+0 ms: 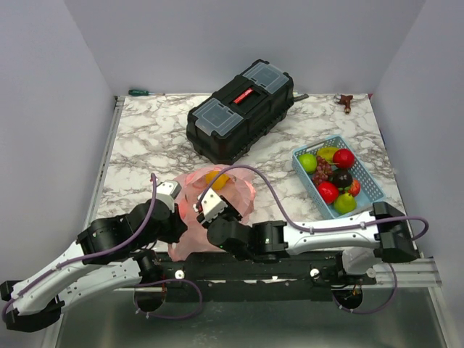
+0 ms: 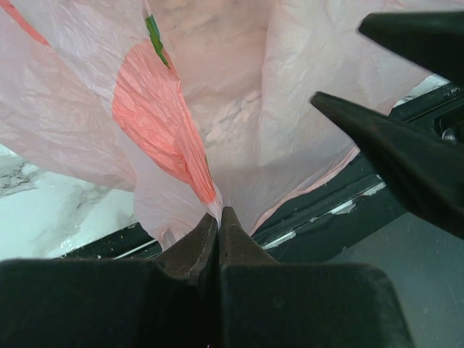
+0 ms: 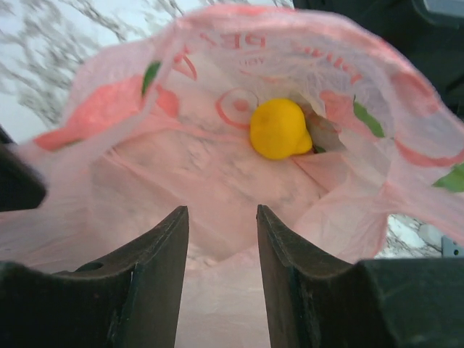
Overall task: Take the fake fruits out of the plastic bag
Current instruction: Take out the fake fruit from the plastic bag.
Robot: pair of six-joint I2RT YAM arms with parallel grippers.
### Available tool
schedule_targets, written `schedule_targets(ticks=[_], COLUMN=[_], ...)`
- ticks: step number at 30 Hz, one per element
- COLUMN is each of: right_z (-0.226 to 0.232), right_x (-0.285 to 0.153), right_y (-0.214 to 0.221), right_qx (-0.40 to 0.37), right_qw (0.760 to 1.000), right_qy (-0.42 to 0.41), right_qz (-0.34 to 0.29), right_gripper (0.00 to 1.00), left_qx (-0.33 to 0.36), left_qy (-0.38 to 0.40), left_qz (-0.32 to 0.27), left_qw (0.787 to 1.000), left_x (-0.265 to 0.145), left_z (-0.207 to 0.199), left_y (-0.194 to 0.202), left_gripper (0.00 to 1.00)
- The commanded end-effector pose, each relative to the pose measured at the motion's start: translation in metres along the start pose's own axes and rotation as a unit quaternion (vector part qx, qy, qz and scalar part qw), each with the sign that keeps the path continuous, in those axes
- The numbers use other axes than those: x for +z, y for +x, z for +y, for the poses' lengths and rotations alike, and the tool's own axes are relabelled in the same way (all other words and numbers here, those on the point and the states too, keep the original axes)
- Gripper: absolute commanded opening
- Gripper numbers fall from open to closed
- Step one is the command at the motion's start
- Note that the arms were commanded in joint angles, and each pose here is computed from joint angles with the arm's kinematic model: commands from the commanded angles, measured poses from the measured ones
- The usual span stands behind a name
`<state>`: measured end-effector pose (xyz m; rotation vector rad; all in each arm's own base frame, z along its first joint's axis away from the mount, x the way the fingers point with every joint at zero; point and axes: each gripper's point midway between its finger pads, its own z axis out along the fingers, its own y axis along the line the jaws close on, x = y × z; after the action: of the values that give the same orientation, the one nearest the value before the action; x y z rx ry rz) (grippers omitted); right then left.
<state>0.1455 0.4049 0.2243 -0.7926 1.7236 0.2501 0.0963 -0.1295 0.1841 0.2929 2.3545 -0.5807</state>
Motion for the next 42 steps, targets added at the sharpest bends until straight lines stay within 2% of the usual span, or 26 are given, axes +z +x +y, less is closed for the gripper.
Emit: schedule_targets(ticks=[1,5,10,13,15,20,29,42], right_z=[-0.007,0.009,0.016,0.012,0.007,-0.002,-0.026,-0.057], right_x=[0.016,0.035,0.068,0.09,0.104,0.132,0.157,0.187], right_y=[0.026,0.049,0.074,0.083,0.085,0.089,0.095,0.118], right_qx=[-0.024,-0.038,-0.043,-0.027,-0.013,0.041,0.079,0.086], right_qw=[0.997,0.997,0.995,0.995,0.993,0.989,0.974,0.965], right_qy=[0.066,0.066,0.085,0.098,0.114,0.144,0.206,0.243], right_qz=[-0.008,-0.009,0.009,0.013,0.009,-0.015,-0.054,-0.039], right_gripper=[0.45,0.45,0.52,0.53,0.59,0.64,0.79,0.9], left_qx=[-0.007,-0.009,-0.007,-0.003,-0.002,-0.003,0.0,0.004], left_qy=[-0.01,-0.008,-0.004,-0.004,-0.008,-0.009,-0.005,0.0], left_qz=[-0.015,-0.018,-0.014,-0.008,-0.005,-0.007,-0.005,0.0], left_qw=[1.0,1.0,1.0,1.0,1.0,1.0,1.0,1.0], left_x=[-0.002,-0.003,-0.002,0.0,0.001,0.001,0.001,0.002], left_z=[0.006,0.006,0.004,0.003,0.003,0.003,0.002,0.0], left_y=[-0.003,-0.003,-0.002,-0.001,-0.001,-0.002,-0.001,0.0], left_gripper=[0.0,0.0,0.0,0.0,0.0,0.0,0.0,0.0])
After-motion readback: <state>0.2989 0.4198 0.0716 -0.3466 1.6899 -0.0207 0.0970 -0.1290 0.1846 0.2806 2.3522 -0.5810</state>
